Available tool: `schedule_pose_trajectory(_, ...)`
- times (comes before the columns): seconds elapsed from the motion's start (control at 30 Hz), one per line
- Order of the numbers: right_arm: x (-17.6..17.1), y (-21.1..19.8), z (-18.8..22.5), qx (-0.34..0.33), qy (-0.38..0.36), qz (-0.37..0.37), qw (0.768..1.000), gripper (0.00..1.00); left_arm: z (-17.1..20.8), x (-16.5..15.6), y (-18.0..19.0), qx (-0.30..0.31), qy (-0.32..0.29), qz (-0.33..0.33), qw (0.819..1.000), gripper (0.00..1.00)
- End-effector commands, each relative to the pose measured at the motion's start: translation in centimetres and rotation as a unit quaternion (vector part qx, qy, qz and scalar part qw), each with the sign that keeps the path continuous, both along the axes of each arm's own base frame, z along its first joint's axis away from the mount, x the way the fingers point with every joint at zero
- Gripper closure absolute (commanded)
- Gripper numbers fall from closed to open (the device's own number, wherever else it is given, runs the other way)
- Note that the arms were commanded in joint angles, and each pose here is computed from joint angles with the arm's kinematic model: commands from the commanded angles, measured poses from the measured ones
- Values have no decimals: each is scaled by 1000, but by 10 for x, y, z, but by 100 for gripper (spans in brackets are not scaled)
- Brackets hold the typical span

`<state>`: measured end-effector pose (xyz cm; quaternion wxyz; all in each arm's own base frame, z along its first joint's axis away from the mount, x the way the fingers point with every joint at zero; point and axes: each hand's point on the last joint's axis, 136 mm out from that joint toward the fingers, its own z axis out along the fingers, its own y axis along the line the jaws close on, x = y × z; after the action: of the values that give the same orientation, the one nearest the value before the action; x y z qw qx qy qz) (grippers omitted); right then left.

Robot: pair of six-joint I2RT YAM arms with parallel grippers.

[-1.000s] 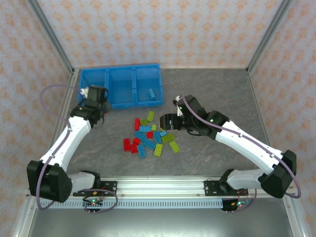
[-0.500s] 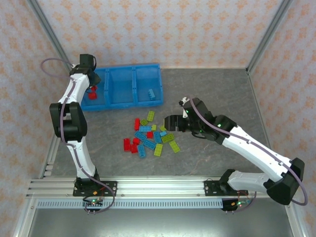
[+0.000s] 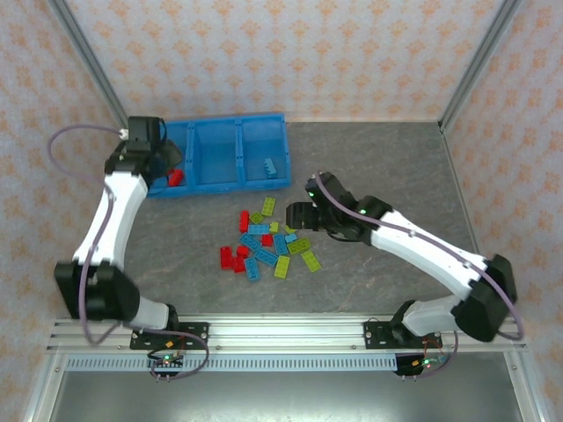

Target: Sort the legos into containers by color

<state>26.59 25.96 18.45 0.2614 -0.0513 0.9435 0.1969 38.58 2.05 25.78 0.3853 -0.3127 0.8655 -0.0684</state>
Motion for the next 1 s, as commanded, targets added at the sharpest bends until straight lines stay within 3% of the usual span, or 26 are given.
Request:
schedule_pose_trajectory(0.0, 25, 22, -8, -16, -7, -5, 1000, 20, 10, -38, -63, 22, -18, -119, 992, 50)
schedule_pose_trajectory(0.1, 52, 37, -33, -49, 3, -28, 998, 21, 7, -76, -97, 55, 3, -223, 973, 48)
schedule_pose_trajectory(0.23, 85, 64, -66, -59, 16, -58, 996, 21, -9, -120, -118, 79, 30, -357, 930, 40)
schedule_pose_trajectory(0.37, 113, 83, -96, -70, 18, -86, 994, 23, -18, -135, -119, 103, 12, -399, 911, 28)
schedule_pose_trajectory(0.47, 127, 90, -116, -96, 23, -94, 991, 24, -16, -137, -124, 98, -19, -411, 906, 17)
schedule_pose_trajectory(0.6, 130, 90, -141, -120, 37, -104, 987, 28, -18, -142, -118, 112, -18, -406, 907, 14)
schedule_pose_trajectory(0.97, 111, 58, -172, -155, 51, -128, 978, 63, -23, -144, -96, 146, -6, -360, 921, 10)
